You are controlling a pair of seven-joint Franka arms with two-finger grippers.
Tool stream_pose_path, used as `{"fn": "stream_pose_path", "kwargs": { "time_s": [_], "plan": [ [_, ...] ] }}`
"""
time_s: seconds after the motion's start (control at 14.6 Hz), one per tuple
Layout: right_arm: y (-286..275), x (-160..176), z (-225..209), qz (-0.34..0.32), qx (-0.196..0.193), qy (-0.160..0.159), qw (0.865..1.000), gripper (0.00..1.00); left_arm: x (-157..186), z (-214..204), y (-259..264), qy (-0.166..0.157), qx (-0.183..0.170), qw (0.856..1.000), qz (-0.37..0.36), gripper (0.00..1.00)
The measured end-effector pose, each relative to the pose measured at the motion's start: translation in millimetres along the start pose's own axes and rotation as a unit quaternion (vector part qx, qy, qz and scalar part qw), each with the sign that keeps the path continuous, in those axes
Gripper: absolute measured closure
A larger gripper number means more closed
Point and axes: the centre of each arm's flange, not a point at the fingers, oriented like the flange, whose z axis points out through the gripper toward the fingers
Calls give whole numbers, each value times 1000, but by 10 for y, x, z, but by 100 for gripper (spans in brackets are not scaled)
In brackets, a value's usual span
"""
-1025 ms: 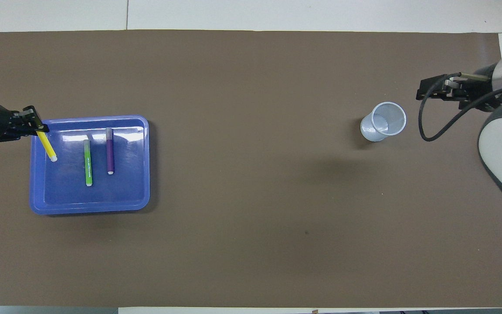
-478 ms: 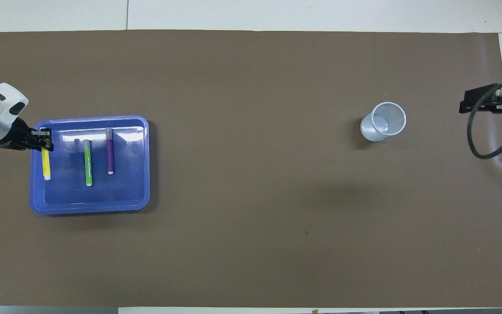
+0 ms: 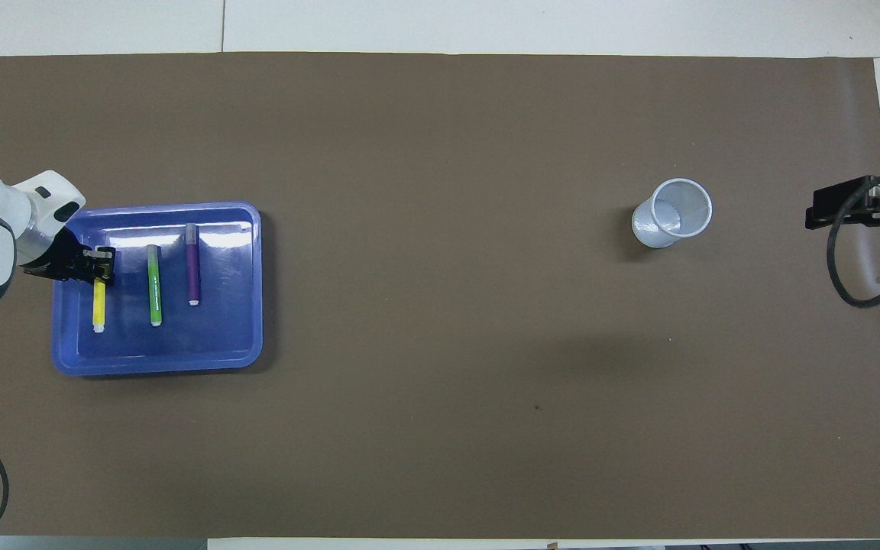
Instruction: Right arm passes pens to left for tray arrangement
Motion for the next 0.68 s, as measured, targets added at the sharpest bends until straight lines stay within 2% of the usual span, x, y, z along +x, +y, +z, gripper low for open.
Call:
{"fn": "stream_pose_path", "kwargs": {
  "time_s": [0.07,0.14,0.34,0.41,0.62,0.68],
  "plan": [
    [-2,-1,1,0,0,0,1000,0,-3,27,-1,3,0,1000,0,83],
    [-3,-1,-1,0,0,0,1000,0,-3,30,-5,6,0,1000,0,78],
    [-8,1,-33,1,0,3,1000,0,-2,19,-10,8,1,1000,0,48],
    [-8,2,-43,1,0,4,1000,0,3,11,-4,10,1,1000,1,34],
    [-8,2,-49,3,0,5,1000,0,77,-214,82,36,4,999,10,1],
    [-8,2,-48,3,0,5,1000,0,118,-372,166,51,8,999,17,0]
  ]
}}
